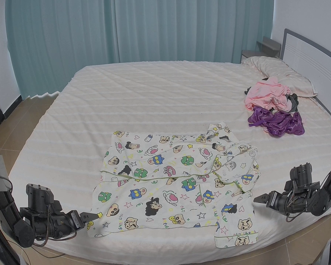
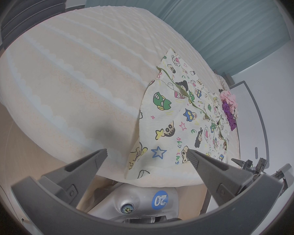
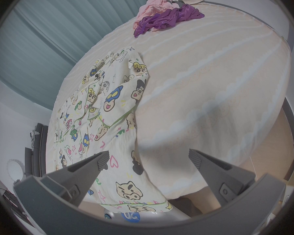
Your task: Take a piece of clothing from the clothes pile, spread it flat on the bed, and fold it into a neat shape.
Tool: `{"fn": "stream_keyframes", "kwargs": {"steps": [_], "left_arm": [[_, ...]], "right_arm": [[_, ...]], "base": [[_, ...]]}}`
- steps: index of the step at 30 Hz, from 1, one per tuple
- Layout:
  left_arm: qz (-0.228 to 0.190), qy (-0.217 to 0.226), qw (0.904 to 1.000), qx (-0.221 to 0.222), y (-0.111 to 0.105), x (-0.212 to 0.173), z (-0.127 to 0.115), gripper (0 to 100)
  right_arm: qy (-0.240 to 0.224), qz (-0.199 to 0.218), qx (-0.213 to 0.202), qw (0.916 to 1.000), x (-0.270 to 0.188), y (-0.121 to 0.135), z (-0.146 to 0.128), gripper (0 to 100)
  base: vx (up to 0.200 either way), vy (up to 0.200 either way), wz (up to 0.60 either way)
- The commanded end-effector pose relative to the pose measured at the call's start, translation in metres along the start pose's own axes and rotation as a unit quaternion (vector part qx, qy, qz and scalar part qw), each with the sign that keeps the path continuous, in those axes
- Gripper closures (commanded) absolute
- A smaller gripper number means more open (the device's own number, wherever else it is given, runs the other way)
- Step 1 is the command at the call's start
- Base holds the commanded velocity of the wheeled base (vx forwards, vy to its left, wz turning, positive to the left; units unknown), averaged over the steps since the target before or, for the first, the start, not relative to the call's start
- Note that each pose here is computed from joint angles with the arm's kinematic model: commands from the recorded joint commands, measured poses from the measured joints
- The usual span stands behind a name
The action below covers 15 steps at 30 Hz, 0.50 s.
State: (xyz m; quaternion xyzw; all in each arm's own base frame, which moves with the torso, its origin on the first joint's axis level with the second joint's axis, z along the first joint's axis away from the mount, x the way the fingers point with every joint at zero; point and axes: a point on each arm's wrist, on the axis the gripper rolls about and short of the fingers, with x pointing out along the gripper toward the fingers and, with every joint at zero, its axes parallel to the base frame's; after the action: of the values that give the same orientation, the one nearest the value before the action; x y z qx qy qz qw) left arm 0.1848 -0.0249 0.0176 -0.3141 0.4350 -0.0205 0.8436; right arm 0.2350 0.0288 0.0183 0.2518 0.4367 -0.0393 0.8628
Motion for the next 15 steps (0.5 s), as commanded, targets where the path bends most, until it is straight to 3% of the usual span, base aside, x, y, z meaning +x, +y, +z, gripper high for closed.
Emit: {"fn": "stream_keyframes", "kwargs": {"steps": [1, 10, 15], "left_arm": [[0.001, -0.003, 1.0000, -0.003, 0.001, 0.002, 0.003, 0], [0.001, -0.016, 0.9998, -0.008, 0.001, 0.008, 0.012, 0], [-0.009, -0.029, 0.9995, -0.004, -0.004, 0.009, 0.018, 0]], "right_arm": [[0.004, -0.001, -0.002, 1.0000, 0.000, 0.000, -0.003, 0], [0.005, 0.004, -0.006, 1.0000, -0.001, 0.003, -0.004, 0], [-0.001, 0.007, -0.007, 1.0000, -0.003, 0.004, -0.003, 0]], "base": [[0.000, 0.200, 0.00], [0.000, 0.200, 0.00], [0.000, 0.000, 0.00]]}}
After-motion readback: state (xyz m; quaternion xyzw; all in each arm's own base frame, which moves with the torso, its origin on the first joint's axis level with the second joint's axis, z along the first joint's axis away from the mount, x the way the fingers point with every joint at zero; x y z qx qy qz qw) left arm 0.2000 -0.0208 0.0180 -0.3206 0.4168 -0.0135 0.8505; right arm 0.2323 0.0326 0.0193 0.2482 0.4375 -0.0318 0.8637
